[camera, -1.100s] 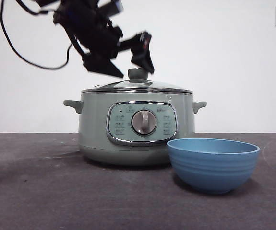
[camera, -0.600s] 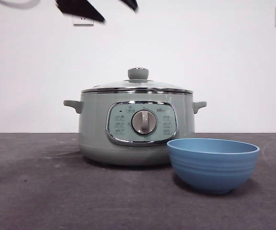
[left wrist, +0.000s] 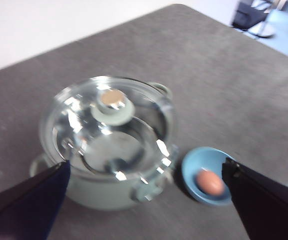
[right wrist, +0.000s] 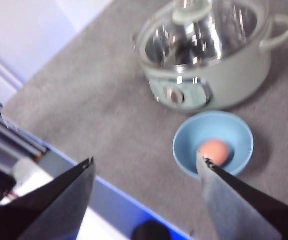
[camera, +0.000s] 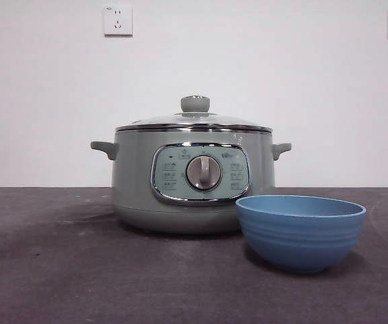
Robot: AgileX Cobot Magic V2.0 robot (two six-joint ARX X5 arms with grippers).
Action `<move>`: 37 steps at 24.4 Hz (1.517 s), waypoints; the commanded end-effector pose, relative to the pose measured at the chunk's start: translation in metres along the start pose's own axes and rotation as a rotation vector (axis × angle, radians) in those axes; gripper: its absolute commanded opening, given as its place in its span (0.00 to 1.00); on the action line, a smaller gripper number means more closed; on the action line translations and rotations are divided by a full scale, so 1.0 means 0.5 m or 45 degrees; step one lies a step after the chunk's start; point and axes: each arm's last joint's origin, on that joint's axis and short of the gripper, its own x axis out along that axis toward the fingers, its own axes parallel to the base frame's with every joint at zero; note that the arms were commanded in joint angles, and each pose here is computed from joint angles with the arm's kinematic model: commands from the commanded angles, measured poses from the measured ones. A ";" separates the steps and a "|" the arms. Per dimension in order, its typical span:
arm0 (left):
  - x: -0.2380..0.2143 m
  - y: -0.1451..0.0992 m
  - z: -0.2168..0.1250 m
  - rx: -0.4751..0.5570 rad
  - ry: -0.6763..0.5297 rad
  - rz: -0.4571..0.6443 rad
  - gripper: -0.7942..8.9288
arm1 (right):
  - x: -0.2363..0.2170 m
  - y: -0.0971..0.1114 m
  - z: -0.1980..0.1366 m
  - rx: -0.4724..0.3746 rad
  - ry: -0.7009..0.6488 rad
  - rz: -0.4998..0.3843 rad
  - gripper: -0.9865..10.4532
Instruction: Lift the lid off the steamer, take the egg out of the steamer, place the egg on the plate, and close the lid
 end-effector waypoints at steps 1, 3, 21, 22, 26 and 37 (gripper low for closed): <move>-0.027 -0.010 -0.013 -0.027 0.020 -0.059 0.66 | 0.003 0.001 -0.001 -0.005 0.039 0.020 0.39; -0.044 -0.015 -0.021 -0.030 0.031 -0.073 0.63 | 0.006 0.000 -0.002 0.000 0.059 0.015 0.39; -0.061 -0.019 -0.035 -0.043 0.089 -0.067 0.08 | 0.008 0.002 -0.002 -0.001 0.079 0.069 0.09; -0.061 -0.019 -0.035 -0.042 0.089 -0.067 0.08 | 0.008 0.002 -0.002 0.000 0.079 0.068 0.09; -0.061 -0.019 -0.035 -0.042 0.090 -0.068 0.08 | 0.008 0.002 -0.002 0.000 0.079 0.068 0.09; -0.059 -0.018 -0.035 -0.008 0.089 -0.065 0.08 | 0.008 0.002 -0.002 0.000 0.079 0.068 0.09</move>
